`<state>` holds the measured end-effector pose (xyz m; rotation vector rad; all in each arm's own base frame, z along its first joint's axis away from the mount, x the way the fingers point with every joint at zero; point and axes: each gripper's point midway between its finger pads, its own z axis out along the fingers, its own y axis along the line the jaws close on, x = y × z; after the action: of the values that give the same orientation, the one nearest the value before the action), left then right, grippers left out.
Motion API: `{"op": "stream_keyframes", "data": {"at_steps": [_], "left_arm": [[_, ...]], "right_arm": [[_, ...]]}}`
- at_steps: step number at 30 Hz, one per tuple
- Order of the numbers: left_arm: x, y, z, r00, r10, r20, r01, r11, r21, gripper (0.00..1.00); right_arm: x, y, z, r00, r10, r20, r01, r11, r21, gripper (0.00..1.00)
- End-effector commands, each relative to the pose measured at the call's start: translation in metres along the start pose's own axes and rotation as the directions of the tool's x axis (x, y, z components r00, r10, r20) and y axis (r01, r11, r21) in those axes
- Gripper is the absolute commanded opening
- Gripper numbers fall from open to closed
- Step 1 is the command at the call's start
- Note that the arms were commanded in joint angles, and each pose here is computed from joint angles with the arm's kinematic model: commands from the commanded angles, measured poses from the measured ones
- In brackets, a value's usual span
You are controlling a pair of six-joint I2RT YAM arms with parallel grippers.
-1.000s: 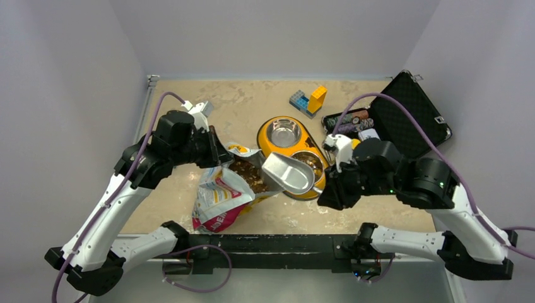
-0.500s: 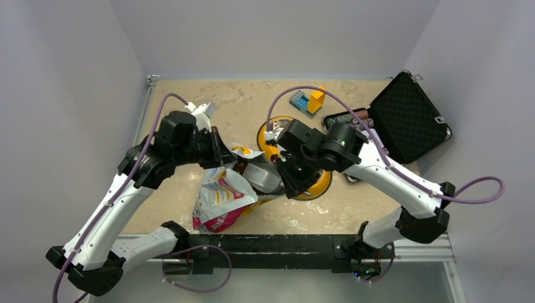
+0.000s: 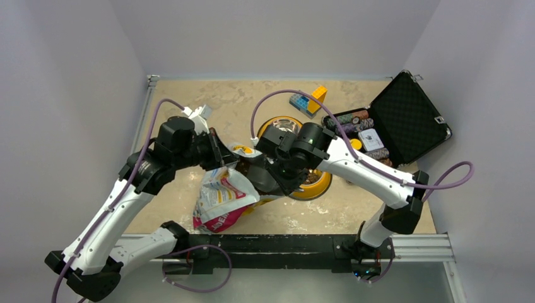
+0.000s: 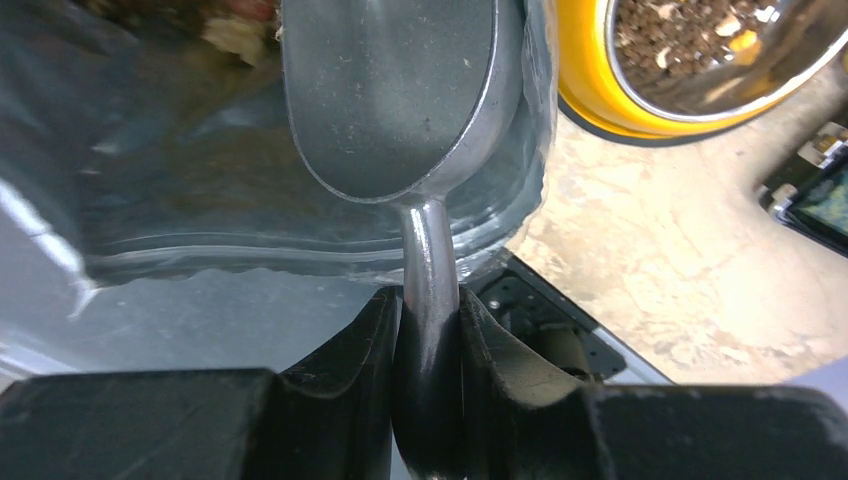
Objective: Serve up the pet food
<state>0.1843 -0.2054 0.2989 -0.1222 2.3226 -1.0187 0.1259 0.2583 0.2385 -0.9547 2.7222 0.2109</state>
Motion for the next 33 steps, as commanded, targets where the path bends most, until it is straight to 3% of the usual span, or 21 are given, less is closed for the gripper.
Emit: {"op": "stream_keyframes", "data": {"at_steps": [1,4,8,12,17,22,28,33], "left_arm": [[-0.023,-0.052,-0.016,0.993,-0.052,0.106,0.025,0.970,0.241,0.00],[-0.021,-0.052,-0.007,0.991,-0.097,0.090,0.069,0.961,0.269,0.00],[-0.022,-0.055,-0.004,0.989,-0.123,0.083,0.095,0.955,0.281,0.00],[-0.019,-0.051,0.000,0.989,-0.131,0.065,0.110,0.960,0.258,0.00],[-0.016,-0.052,0.011,0.990,-0.134,0.038,0.120,0.961,0.249,0.00],[-0.020,-0.052,0.015,0.992,-0.113,0.051,0.099,0.968,0.232,0.00],[-0.028,-0.045,-0.003,0.992,-0.050,0.112,0.030,0.985,0.168,0.00],[-0.036,-0.036,-0.026,0.982,-0.014,0.189,-0.007,0.994,0.107,0.00]], "right_arm": [[0.008,-0.040,0.005,0.999,-0.033,-0.019,0.036,0.981,0.192,0.00],[0.005,-0.027,0.024,0.997,-0.039,-0.067,0.049,0.987,0.153,0.00],[-0.022,0.025,0.057,0.999,-0.050,0.017,0.051,0.993,-0.108,0.00],[-0.047,0.039,0.082,1.000,-0.030,0.000,0.030,0.994,-0.106,0.00],[-0.075,0.056,0.110,0.997,-0.044,0.064,0.052,0.988,-0.145,0.00],[-0.098,0.080,0.086,0.970,-0.043,0.239,0.112,0.952,-0.286,0.00],[-0.108,0.090,0.025,0.880,-0.019,0.475,0.228,0.894,-0.386,0.00],[-0.104,0.079,-0.006,0.851,0.007,0.525,0.228,0.896,-0.381,0.00]]}}
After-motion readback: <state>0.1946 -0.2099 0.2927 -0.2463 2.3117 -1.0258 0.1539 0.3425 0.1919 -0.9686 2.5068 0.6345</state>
